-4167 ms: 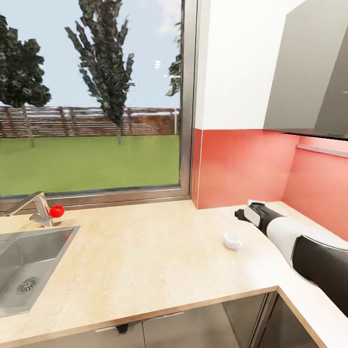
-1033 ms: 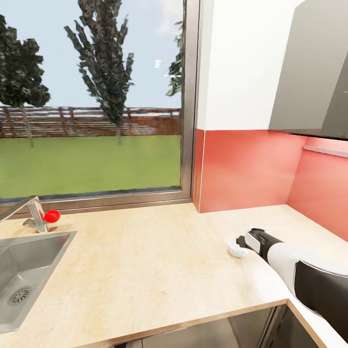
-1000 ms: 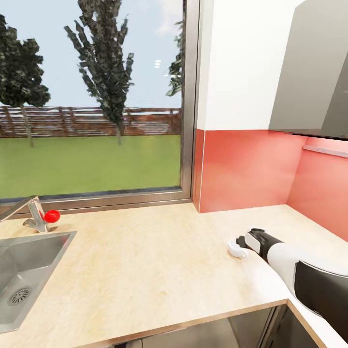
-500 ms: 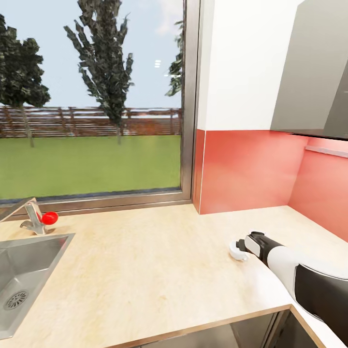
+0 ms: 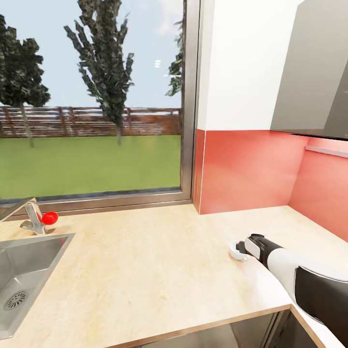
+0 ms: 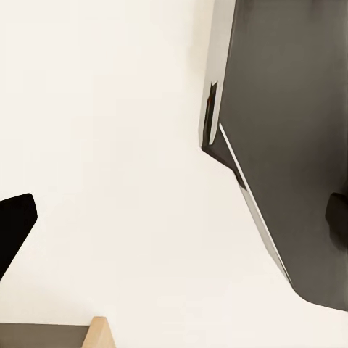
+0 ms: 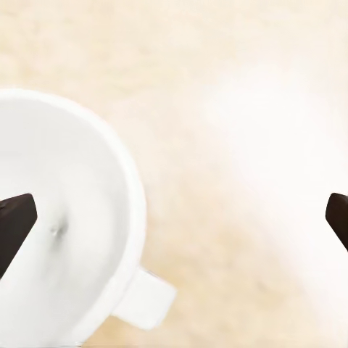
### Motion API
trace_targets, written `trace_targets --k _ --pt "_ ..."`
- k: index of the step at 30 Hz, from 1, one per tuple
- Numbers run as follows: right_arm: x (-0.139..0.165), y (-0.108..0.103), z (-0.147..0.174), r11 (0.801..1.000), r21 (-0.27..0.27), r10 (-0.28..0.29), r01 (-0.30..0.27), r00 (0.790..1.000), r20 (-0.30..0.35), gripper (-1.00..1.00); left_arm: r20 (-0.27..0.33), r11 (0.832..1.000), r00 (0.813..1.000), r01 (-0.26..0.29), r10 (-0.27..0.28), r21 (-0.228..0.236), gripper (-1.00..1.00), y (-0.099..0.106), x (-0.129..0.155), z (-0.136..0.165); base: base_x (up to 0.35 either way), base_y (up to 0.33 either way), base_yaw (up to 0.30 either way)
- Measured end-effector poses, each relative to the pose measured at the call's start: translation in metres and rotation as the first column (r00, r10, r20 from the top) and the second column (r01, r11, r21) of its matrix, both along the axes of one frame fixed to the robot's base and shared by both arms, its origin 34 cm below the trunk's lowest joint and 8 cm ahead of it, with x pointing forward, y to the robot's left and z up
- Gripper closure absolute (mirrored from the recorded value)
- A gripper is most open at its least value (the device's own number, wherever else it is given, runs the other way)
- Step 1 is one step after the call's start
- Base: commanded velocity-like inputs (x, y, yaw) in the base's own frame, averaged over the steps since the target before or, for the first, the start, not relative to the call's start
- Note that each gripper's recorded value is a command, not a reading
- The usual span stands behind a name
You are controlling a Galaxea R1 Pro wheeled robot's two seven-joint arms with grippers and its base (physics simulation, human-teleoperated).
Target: Set up a coffee station on the kitchen countertop: keep the coffee maker on the countertop, move the bottle of coffee from the kitchen shelf to the counter next to the coffee maker, place a paper coffee filter on top of the coffee maker, put the saucer next to the coffee maker with the coffee cup on the saucer, and place the electric kettle next to the coffee maker.
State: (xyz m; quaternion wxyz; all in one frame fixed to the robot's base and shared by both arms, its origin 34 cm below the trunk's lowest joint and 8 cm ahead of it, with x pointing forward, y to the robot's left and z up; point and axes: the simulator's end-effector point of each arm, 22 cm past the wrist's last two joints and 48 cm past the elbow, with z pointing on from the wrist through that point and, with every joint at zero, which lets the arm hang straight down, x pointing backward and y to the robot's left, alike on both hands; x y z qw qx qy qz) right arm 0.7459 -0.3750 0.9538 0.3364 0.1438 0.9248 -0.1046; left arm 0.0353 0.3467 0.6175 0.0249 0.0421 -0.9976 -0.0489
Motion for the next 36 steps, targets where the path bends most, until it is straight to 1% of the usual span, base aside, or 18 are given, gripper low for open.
trace_targets --k 13,18,25,26,30,36 --pt "-0.006 0.003 -0.01 1.0 0.002 0.004 -0.004 1.0 -0.014 -1.0 -0.001 1.0 1.0 0.0 0.0 0.0 -1.0 0.0 0.0 0.0 0.028 0.0 0.0" --pt "-0.014 0.005 -0.021 1.0 0.004 0.006 -0.006 0.999 -0.032 -1.0 0.0 1.0 1.0 0.0 0.0 0.0 -1.0 0.0 0.0 0.0 0.086 0.0 0.0" --pt "-0.016 0.005 -0.023 1.0 0.004 0.007 -0.007 0.999 -0.035 -1.0 0.0 1.0 1.0 0.0 0.0 0.0 -1.0 0.0 0.0 0.0 0.006 0.0 0.0" --pt "-0.016 0.005 -0.023 1.0 0.004 0.007 -0.007 0.999 -0.035 1.0 0.0 1.0 1.0 0.0 0.0 0.0 -1.0 0.0 0.0 0.0 0.0 0.0 0.0" --pt "-0.016 0.005 -0.023 1.0 0.006 0.006 -0.006 0.999 -0.034 1.0 0.0 1.0 1.0 0.0 0.0 0.0 -1.0 0.0 0.0 0.0 0.0 0.0 0.0" --pt "-0.015 -0.001 -0.018 0.999 -0.039 0.026 -0.027 0.999 -0.04 1.0 0.002 1.0 1.0 0.0 0.0 0.0 -1.0 0.0 0.0 0.0 0.0 0.0 0.0"
